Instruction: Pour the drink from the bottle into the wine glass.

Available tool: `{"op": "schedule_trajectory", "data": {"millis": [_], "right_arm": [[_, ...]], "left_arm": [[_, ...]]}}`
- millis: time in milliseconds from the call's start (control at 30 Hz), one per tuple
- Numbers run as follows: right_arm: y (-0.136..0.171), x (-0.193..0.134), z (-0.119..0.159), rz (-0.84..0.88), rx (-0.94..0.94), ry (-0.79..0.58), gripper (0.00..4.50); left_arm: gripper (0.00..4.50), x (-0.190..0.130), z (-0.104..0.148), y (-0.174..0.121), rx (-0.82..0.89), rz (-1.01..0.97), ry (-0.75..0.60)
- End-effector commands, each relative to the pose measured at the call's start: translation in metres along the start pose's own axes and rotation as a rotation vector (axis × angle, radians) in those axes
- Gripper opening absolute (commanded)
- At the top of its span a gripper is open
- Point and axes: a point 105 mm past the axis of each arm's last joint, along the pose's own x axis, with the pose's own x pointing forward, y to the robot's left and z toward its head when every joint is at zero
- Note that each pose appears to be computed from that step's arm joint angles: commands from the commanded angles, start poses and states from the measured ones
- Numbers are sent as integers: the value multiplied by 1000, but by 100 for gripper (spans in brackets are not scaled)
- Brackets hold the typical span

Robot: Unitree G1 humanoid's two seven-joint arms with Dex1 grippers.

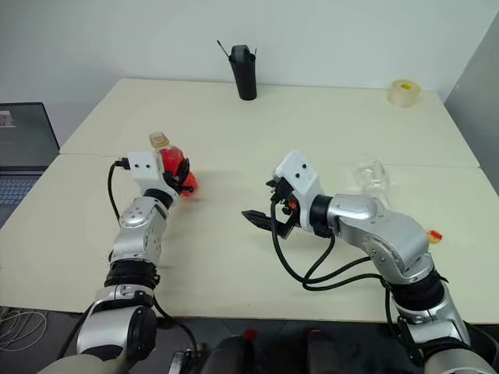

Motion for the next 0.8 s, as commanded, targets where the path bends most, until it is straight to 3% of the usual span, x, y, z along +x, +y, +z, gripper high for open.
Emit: {"op": "schedule_trajectory", "data": {"millis": [33, 167, 433, 500, 800], "right_arm": [[3, 0, 12, 16, -43, -43, 450], [2, 0, 12, 16, -47, -40, 450], [1, 0, 11, 15, -46, -40, 450], [0, 0, 11, 15, -46, -42, 450], [-3, -3, 10, 8, -51, -38, 450]], "left_arm": [[130, -2, 6, 6, -26, 39, -37], [130, -5, 0, 8, -37, 55, -24], [398, -6, -2, 10, -48, 65, -11], [448, -7, -3, 10, -52, 63, -7], [448, -14, 2, 5, -46, 41, -7]]}}
